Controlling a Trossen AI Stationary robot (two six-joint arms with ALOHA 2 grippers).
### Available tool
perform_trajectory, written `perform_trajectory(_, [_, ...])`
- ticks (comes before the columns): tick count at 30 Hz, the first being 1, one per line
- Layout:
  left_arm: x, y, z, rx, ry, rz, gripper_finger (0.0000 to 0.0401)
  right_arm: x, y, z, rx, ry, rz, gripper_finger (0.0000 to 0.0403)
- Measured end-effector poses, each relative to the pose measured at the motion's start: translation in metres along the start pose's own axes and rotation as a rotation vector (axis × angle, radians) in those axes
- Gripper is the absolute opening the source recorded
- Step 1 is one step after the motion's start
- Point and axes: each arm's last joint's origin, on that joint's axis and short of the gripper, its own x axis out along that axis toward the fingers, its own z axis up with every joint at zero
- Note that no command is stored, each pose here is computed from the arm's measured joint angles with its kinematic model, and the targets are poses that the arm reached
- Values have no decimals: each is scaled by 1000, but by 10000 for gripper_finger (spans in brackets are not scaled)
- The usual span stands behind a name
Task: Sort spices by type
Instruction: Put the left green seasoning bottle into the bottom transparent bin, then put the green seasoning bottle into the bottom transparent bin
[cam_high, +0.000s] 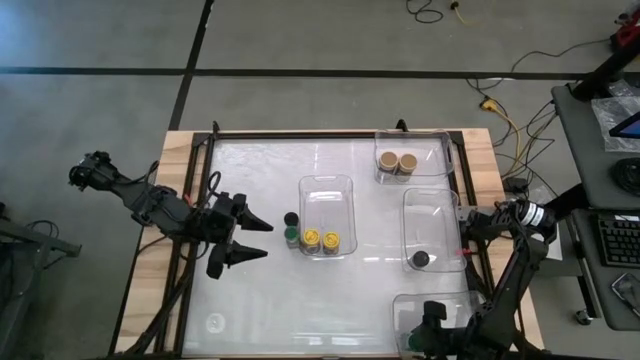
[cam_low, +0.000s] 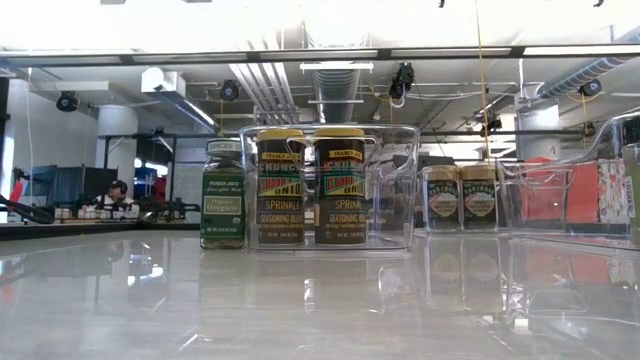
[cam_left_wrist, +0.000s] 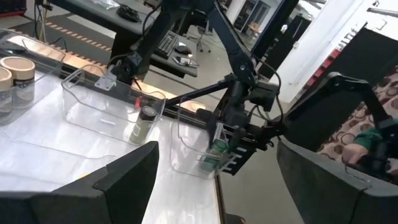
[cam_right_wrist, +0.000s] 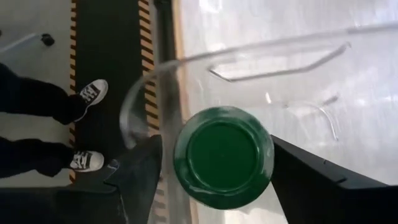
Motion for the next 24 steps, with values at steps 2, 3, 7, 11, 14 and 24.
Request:
perform_trajectory(2, [-2,1,0,-1,3,2,311,-4,3,3,-24,-6,12,274])
perform_trajectory(3, [-2,1,0,-11,3,1,311,-6,4,5,-30,-10,17,279])
perform_trajectory(7, [-3,1,-1,-53,36,-16,311,-16,7,12,-41,-7,5,291])
perform_trajectory(11, [-3,4,-5,-117,76,13,311,-26,9,23,-41,-9,-2,297])
perform_trajectory(14, [-3,6,-7,-136,79,53,311,-33,8,33,-26,-22,7,295])
perform_trajectory(24, [25,17,-38,-44,213,309,311,-59,-18,73,14,-143,-5,290])
